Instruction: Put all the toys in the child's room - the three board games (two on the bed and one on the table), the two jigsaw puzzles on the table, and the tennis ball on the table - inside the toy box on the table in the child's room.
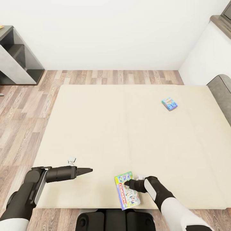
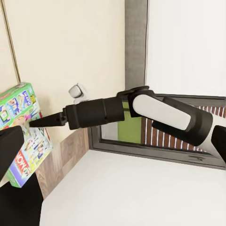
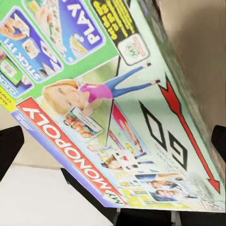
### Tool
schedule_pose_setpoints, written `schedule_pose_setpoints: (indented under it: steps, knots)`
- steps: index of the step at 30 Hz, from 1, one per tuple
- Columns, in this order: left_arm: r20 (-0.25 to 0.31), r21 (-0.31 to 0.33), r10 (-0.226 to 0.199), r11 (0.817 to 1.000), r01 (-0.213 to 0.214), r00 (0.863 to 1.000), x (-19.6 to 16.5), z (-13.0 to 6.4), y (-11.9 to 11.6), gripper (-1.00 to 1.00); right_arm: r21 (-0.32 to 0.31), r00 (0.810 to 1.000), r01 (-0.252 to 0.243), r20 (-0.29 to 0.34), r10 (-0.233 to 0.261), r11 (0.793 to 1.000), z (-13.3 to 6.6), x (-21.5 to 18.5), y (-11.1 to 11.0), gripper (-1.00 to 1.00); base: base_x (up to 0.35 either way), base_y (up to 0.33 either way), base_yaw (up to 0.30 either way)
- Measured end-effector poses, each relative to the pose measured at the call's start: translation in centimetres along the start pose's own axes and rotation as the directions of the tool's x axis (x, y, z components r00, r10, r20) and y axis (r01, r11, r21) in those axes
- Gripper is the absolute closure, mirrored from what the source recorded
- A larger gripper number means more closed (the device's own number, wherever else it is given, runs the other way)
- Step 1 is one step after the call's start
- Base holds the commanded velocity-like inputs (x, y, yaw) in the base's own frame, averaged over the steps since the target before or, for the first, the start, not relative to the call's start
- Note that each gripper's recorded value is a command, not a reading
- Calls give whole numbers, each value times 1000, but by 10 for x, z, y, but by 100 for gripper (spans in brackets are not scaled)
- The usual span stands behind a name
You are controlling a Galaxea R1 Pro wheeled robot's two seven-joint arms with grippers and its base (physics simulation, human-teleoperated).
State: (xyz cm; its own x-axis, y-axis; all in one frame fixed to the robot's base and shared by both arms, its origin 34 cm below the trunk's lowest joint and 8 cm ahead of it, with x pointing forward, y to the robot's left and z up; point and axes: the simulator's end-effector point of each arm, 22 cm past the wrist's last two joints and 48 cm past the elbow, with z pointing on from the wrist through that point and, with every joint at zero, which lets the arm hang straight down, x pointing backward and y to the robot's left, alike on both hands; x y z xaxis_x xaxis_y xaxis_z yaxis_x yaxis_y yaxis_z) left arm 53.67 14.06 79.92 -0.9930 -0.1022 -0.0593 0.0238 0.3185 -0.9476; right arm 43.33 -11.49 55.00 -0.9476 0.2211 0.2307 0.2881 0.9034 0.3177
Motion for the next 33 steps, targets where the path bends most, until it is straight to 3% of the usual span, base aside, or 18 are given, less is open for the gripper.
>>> schedule_pose_setpoints:
  steps: [33]
  knots:
    - [2,2,1,1000,-1,1000,-1,-1,0,-100,-20,1000,-8,25,8,1000,-4,-13,7,-100,0,0,0]
